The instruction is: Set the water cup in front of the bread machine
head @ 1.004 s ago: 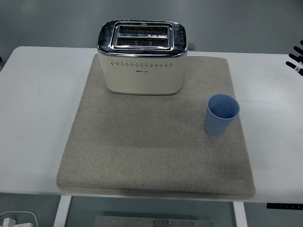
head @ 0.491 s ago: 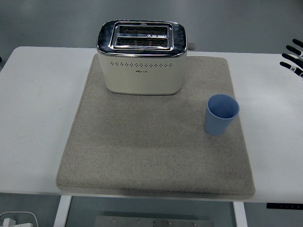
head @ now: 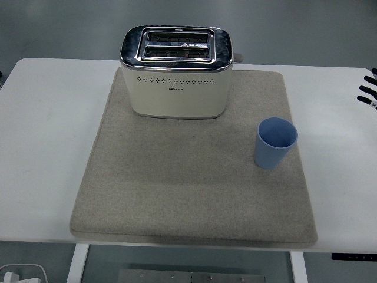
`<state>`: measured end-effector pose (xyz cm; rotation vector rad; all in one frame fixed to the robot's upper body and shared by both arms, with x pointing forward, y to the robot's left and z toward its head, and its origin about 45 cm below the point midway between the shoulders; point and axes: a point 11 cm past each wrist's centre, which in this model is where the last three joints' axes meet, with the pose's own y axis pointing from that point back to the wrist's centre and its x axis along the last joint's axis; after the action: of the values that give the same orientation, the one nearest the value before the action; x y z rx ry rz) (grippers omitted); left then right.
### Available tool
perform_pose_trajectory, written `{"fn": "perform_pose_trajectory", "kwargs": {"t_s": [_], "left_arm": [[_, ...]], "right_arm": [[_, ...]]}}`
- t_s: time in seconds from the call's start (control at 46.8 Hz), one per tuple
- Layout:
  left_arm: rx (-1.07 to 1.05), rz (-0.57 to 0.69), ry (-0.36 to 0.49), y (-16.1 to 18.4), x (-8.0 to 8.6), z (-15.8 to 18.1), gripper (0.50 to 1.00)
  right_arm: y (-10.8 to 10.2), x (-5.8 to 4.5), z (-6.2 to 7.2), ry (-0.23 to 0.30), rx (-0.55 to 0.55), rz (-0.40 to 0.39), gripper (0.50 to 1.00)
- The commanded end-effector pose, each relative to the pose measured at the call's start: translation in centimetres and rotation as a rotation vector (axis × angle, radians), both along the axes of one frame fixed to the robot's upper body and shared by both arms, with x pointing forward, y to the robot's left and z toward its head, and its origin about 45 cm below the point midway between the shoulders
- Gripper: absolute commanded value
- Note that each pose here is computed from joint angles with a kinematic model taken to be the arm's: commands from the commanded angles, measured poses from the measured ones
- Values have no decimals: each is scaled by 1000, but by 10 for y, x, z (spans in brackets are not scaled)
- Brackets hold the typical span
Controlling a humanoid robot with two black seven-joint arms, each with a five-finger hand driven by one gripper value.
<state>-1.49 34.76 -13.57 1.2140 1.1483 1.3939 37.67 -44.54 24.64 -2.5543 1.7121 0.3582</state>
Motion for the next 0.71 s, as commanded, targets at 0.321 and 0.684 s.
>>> {"fn": "perform_pose_trajectory", "kwargs": {"t_s": [0.321, 0.684], "left_arm": [[1, 0, -1, 0, 0, 0, 1000], [0, 0, -1, 0, 0, 0, 1000]], "right_arm": [[28, -4, -31, 40, 49, 38, 930], [36, -2, -35, 47, -75, 99, 930]]}}
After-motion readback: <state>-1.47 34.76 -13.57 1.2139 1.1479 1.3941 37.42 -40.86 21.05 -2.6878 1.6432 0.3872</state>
